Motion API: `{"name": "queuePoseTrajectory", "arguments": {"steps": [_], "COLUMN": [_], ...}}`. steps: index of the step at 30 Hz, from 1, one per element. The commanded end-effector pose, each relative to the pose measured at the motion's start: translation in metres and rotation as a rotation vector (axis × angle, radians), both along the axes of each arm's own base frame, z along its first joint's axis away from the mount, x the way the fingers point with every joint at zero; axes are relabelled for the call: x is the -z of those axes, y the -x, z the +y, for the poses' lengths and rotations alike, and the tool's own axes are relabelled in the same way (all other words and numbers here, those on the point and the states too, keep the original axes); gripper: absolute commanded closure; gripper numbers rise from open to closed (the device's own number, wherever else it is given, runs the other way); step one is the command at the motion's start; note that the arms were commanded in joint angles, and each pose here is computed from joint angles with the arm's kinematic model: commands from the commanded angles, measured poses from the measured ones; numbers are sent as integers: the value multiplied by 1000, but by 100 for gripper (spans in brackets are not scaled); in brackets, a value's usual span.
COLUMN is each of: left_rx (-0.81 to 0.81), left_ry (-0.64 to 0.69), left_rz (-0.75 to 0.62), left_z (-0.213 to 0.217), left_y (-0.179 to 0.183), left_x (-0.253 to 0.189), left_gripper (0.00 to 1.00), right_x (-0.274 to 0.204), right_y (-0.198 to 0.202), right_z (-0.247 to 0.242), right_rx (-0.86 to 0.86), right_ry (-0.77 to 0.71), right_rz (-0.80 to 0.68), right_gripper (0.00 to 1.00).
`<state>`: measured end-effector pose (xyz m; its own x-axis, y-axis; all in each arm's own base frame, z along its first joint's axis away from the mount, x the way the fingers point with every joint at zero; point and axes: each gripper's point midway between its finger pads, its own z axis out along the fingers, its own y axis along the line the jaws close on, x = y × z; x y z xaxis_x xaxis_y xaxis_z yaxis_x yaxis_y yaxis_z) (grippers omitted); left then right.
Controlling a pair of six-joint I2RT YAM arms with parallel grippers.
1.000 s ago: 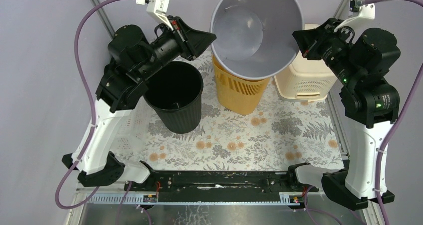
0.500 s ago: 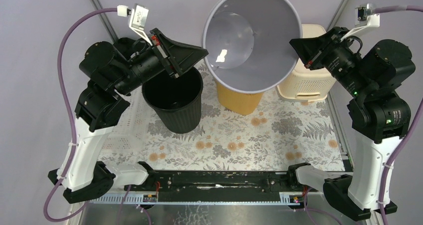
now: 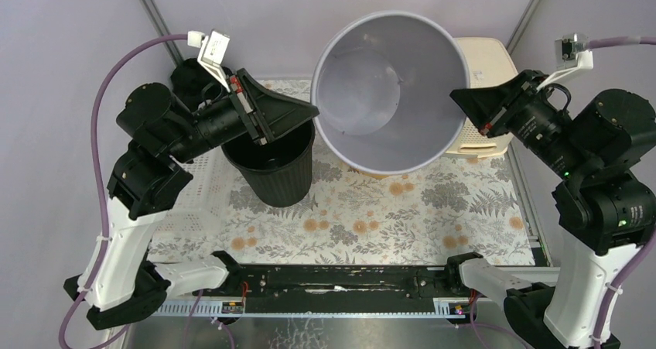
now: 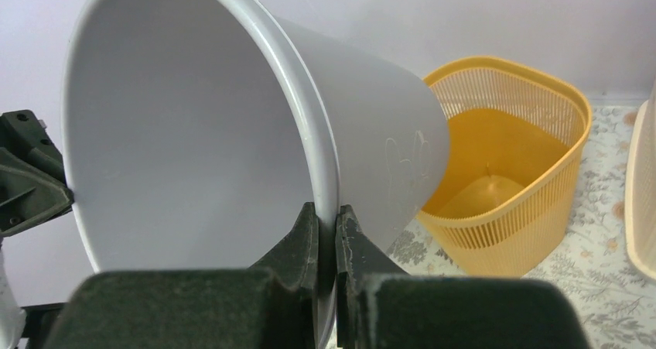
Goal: Turn the large container upside down
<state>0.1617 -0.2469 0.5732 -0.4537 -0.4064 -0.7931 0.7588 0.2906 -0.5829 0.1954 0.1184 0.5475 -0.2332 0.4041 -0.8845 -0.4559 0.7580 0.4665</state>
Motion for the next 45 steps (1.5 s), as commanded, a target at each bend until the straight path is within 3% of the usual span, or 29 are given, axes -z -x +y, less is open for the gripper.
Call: {"name": "queuePoseTrajectory", "arguments": {"steps": [1,17,35,45], "left_rx": [13,117,100,87], "left_ry": [10,-1,-121,-141], "left_rz": [15,146,420,410], "left_z": [8,8,7,7], "left_y": [13,39,38,34], "left_x": [5,41,154,156], "left_gripper": [84,83,83,83], "right_x": [-21,11,89,92], "right_y": [40,68,61,54], "right_z": [15,25,26,27], "right_rx": [-135,-233,-207,-210], "right_ry": [-83,-108,-90,-80], "right_rz": [-55,89,333,338], "right_gripper": [100,100,100,100]}}
